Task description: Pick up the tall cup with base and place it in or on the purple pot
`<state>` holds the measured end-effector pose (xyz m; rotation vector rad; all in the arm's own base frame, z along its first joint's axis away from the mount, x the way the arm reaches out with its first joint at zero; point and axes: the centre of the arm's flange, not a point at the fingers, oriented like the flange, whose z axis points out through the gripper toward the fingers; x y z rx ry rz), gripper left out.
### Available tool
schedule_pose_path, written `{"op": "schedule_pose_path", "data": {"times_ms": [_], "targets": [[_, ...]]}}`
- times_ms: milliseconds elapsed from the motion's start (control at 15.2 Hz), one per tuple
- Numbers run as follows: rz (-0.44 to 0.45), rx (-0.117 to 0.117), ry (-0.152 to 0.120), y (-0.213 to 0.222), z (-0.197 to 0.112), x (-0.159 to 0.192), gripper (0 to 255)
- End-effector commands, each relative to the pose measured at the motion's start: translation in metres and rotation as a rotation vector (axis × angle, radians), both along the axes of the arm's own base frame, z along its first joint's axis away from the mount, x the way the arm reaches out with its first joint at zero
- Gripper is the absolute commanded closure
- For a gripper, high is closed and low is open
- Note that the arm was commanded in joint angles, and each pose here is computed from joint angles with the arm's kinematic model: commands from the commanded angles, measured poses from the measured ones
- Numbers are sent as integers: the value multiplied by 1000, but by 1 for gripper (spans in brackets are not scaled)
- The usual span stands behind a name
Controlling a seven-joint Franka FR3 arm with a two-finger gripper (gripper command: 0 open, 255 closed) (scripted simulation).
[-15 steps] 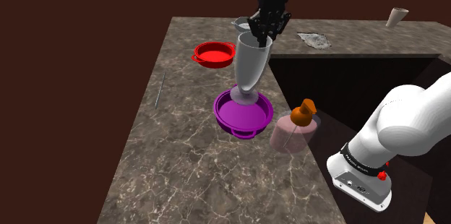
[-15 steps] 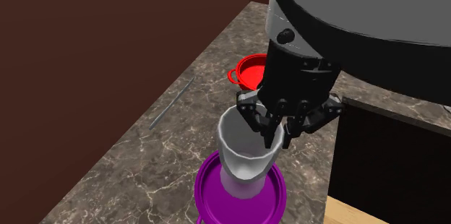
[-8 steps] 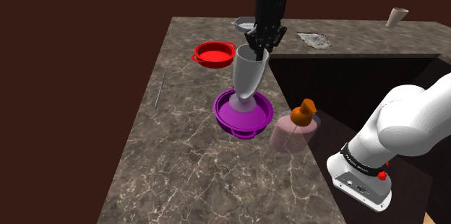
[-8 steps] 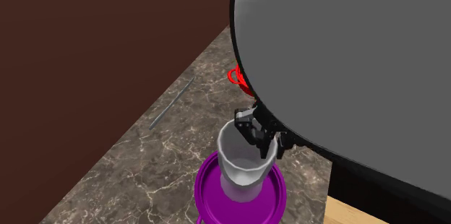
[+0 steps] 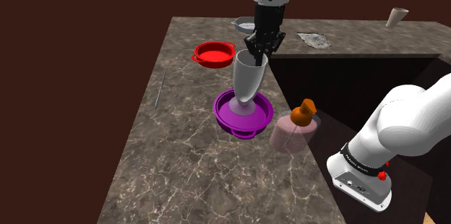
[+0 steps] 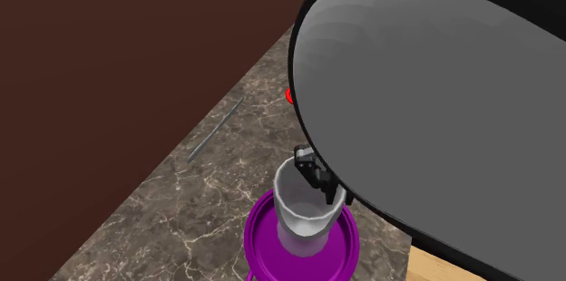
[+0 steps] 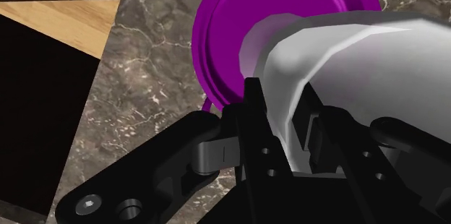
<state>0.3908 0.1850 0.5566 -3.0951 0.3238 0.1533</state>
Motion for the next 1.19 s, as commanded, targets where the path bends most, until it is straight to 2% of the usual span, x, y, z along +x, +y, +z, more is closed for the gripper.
{"op": "schedule_pose_path", "data": {"times_ms": [0, 66, 396, 660, 1122], "targets": [[0, 0, -1, 0, 0, 0, 255], [0, 0, -1, 0, 0, 0, 0], [0, 0, -1, 0, 0, 0, 0], [0, 0, -1, -2, 50, 5, 0], [0, 0, -1, -2, 50, 5, 0]]}}
